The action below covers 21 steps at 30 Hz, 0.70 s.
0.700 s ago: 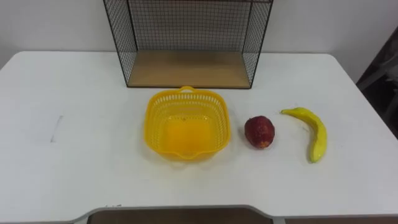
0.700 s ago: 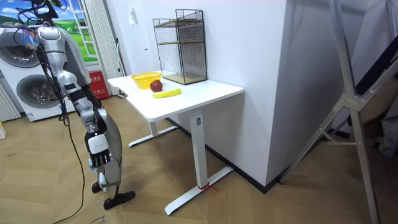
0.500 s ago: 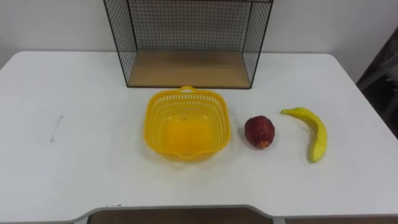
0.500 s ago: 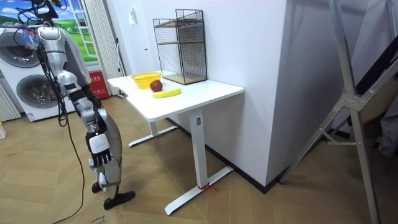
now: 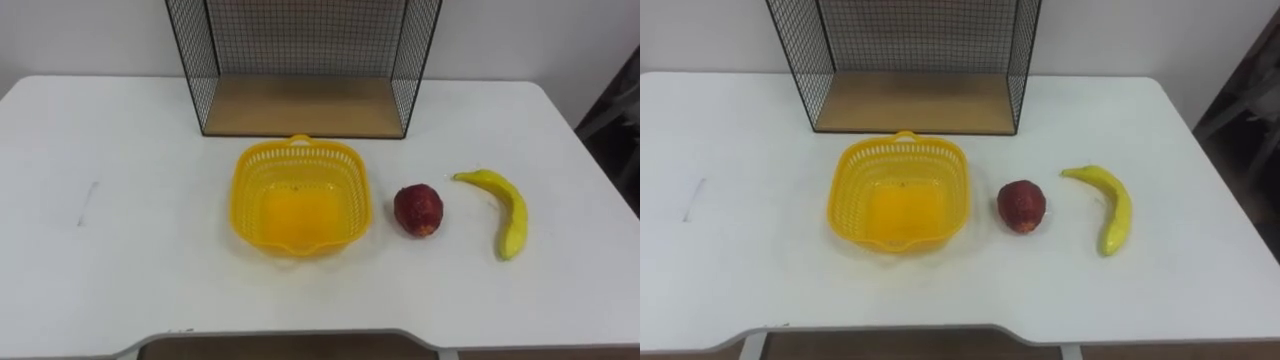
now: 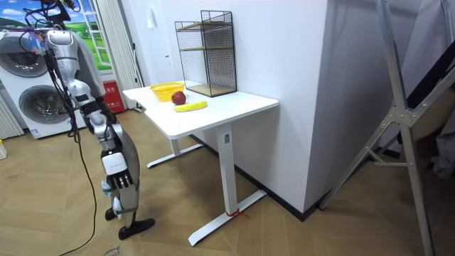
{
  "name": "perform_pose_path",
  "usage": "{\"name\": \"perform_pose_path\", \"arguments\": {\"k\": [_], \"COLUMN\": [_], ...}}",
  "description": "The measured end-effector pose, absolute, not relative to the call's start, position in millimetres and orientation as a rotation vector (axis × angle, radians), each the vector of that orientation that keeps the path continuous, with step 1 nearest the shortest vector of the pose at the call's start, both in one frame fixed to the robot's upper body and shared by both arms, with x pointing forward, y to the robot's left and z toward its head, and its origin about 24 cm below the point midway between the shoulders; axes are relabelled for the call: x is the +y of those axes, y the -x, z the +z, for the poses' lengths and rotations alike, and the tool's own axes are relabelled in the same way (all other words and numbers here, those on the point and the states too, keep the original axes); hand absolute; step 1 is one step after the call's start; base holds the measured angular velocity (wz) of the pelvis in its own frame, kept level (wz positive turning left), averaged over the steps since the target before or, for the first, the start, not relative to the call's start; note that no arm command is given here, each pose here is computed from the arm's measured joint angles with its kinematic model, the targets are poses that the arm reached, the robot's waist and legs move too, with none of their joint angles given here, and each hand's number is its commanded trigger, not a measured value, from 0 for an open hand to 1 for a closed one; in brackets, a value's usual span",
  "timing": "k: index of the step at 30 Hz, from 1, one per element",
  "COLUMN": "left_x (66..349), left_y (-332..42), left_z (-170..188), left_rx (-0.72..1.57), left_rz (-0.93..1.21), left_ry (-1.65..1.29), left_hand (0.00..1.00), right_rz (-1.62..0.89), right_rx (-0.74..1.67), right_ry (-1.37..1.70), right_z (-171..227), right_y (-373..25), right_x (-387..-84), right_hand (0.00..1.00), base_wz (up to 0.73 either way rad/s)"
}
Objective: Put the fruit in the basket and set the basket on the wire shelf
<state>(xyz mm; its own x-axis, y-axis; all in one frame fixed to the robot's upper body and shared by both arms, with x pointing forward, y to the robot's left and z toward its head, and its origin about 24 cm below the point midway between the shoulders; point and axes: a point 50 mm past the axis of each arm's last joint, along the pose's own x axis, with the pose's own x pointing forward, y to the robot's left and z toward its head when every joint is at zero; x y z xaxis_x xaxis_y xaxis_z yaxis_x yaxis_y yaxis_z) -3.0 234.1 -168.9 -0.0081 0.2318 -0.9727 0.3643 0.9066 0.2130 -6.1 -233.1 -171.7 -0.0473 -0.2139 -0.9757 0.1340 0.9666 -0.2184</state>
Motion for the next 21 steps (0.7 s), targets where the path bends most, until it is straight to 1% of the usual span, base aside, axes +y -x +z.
{"name": "perform_pose_path", "arguments": {"k": [3,5,6,8,11,15,16,19,21], "left_x": [234,234,234,237,244,256,260,266,268], "left_y": [6,8,9,14,14,16,19,24,19], "left_z": [-169,-170,-170,-168,-167,-162,-160,-156,-155], "left_rx": [1.6,1.595,1.593,1.59,1.563,1.533,1.529,1.516,1.497], "left_rz": [-0.107,-0.089,-0.08,-0.033,0.028,0.133,0.162,0.211,0.222], "left_ry": [-0.467,-0.459,-0.456,-0.42,-0.409,-0.4,-0.406,-0.438,-0.442], "left_hand": [0.0,0.0,0.0,0.0,0.0,0.0,0.0,0.0,0.0], "right_rz": [-0.476,-0.712,-0.778,-1.031,-1.271,-1.476,-1.526,-1.623,-1.644], "right_rx": [1.586,1.544,1.512,1.33,1.123,0.918,0.847,0.657,0.569], "right_ry": [-0.115,-0.345,-0.411,-0.667,-0.87,-1.036,-1.06,-1.064,-1.026], "right_z": [-171,-171,-170,-168,-163,-154,-148,-129,-114], "right_y": [19,28,26,19,7,-5,-10,-29,-42], "right_x": [-233,-232,-234,-244,-259,-280,-290,-319,-334], "right_hand": [0.0,0.0,0.0,0.0,0.0,0.0,0.0,0.0,0.0], "base_wz": [-0.01,-0.09,-0.21,-0.17,-0.08,-0.01,-0.1,-0.02,0.0]}}
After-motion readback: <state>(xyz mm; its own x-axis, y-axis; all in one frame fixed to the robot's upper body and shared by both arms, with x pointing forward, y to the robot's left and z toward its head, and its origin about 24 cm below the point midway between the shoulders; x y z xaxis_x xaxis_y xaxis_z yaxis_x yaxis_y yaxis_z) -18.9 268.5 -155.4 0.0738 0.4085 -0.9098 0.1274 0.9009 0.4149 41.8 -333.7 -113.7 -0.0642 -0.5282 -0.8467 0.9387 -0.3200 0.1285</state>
